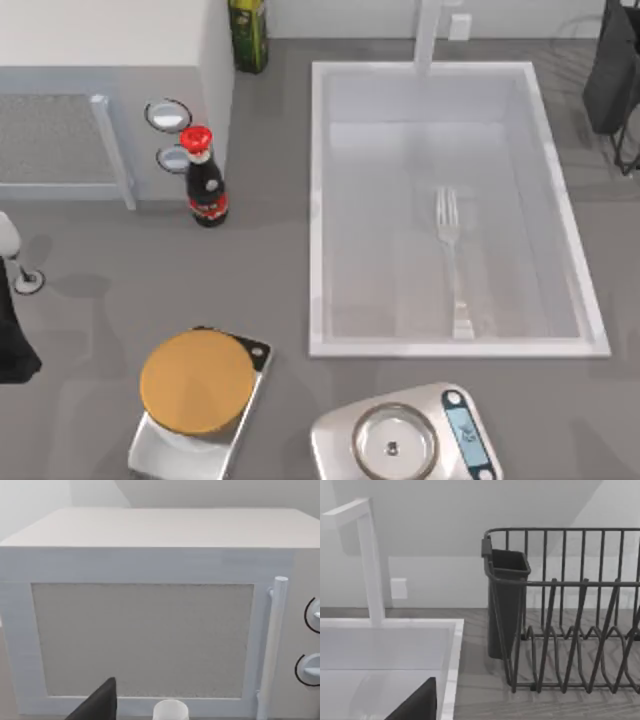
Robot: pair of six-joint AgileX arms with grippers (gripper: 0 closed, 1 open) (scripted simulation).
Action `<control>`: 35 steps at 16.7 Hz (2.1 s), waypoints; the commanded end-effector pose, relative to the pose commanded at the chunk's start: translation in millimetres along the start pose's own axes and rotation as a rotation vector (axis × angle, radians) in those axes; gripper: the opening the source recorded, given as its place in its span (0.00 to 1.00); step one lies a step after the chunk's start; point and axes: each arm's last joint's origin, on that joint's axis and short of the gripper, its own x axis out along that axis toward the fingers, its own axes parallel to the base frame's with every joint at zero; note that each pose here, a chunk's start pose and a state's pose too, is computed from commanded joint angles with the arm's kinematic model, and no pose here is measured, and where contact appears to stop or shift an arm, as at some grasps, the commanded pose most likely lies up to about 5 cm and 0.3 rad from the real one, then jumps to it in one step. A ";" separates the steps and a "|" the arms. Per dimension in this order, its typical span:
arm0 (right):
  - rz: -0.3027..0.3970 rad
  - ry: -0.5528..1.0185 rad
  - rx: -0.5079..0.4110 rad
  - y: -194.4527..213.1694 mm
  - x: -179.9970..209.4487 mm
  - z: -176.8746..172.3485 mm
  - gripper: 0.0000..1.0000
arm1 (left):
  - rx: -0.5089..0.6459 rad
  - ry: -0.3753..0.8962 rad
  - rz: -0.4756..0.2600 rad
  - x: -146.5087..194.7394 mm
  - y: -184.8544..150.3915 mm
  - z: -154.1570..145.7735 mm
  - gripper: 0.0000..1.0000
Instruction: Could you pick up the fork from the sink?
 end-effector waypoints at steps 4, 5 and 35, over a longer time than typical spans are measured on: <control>0.000 0.000 0.000 0.0 0.0 0.0 1.00 | 0.000 0.000 0.000 0.0 0.0 0.0 1.00; 0.000 0.000 0.000 0.0 0.0 0.0 1.00 | 0.000 0.000 0.000 0.0 0.0 0.0 1.00; 0.006 1.460 0.061 155.8 319.7 48.3 1.00 | 0.000 0.000 0.000 0.0 0.0 0.0 1.00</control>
